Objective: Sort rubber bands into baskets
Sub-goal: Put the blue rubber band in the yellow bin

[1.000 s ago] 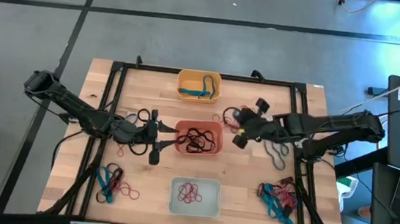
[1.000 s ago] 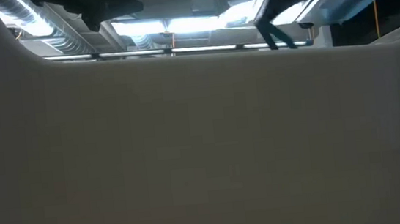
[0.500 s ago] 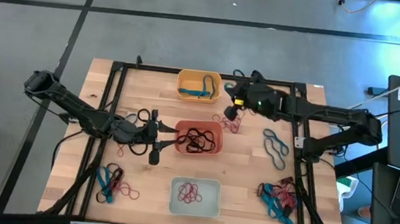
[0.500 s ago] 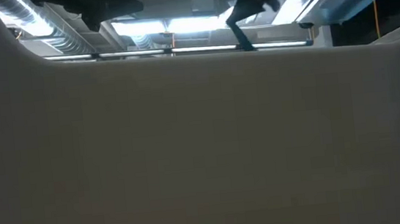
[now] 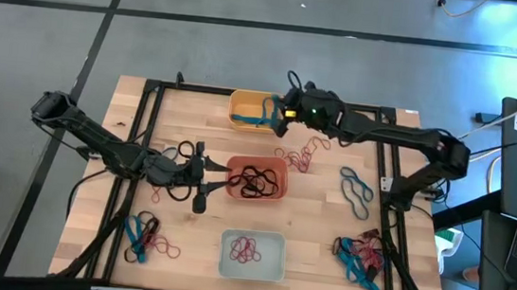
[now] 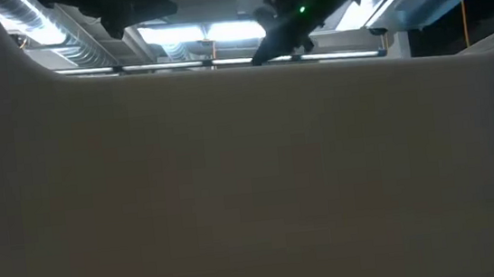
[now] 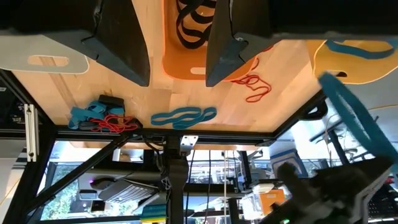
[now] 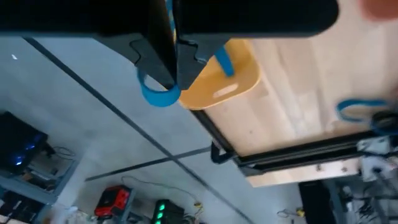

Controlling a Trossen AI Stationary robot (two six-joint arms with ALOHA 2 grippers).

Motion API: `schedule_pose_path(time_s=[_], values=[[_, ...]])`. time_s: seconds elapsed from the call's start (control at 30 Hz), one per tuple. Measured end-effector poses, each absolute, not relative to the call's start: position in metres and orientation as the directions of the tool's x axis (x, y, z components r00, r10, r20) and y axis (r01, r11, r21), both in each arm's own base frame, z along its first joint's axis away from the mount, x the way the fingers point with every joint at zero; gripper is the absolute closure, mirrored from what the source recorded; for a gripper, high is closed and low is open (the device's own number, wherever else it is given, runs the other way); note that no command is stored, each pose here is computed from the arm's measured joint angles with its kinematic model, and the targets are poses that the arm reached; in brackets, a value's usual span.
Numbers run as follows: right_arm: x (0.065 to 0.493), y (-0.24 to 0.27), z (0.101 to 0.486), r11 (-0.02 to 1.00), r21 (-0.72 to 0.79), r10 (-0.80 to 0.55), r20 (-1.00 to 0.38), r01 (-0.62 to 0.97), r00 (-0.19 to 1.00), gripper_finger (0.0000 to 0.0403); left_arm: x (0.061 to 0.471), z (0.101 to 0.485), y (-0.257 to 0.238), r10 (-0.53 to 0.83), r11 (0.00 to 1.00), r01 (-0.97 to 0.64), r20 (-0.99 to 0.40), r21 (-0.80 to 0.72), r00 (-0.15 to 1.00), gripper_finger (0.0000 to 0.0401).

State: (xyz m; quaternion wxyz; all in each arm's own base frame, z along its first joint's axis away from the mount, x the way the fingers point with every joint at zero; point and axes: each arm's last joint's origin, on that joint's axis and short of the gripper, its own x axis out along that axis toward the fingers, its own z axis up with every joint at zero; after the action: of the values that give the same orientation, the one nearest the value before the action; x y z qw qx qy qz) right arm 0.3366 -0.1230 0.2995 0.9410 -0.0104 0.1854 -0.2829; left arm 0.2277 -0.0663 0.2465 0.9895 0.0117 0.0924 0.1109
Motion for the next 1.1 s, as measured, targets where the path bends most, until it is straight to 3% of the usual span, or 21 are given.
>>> schedule_pose_path(time_s=[0.6,0.7,0.97,1.1], values=[[0.356,-0.161,0.256,0.807,-0.115,-0.576,-0.364,0.579,0.731,0.0391,0.228,0.247,-0.065,0.226,0.974,-0.222,-0.180,0.044,0.957,0.0247],[0.358,-0.162,0.249,0.814,-0.089,-0.558,-0.393,0.574,0.731,0.0367,0.228,0.247,-0.065,0.226,0.974,-0.222,-0.180,0.044,0.957,0.0246],[0.357,-0.160,0.241,0.821,-0.077,-0.535,-0.448,0.566,0.716,0.0246,0.228,0.246,-0.065,0.226,0.974,-0.222,-0.181,0.044,0.957,0.0246],[0.353,-0.151,0.244,0.857,-0.061,-0.470,-0.500,0.511,0.728,0.0212,0.228,0.246,-0.065,0.226,0.974,-0.221,-0.183,0.046,0.957,0.0246]])
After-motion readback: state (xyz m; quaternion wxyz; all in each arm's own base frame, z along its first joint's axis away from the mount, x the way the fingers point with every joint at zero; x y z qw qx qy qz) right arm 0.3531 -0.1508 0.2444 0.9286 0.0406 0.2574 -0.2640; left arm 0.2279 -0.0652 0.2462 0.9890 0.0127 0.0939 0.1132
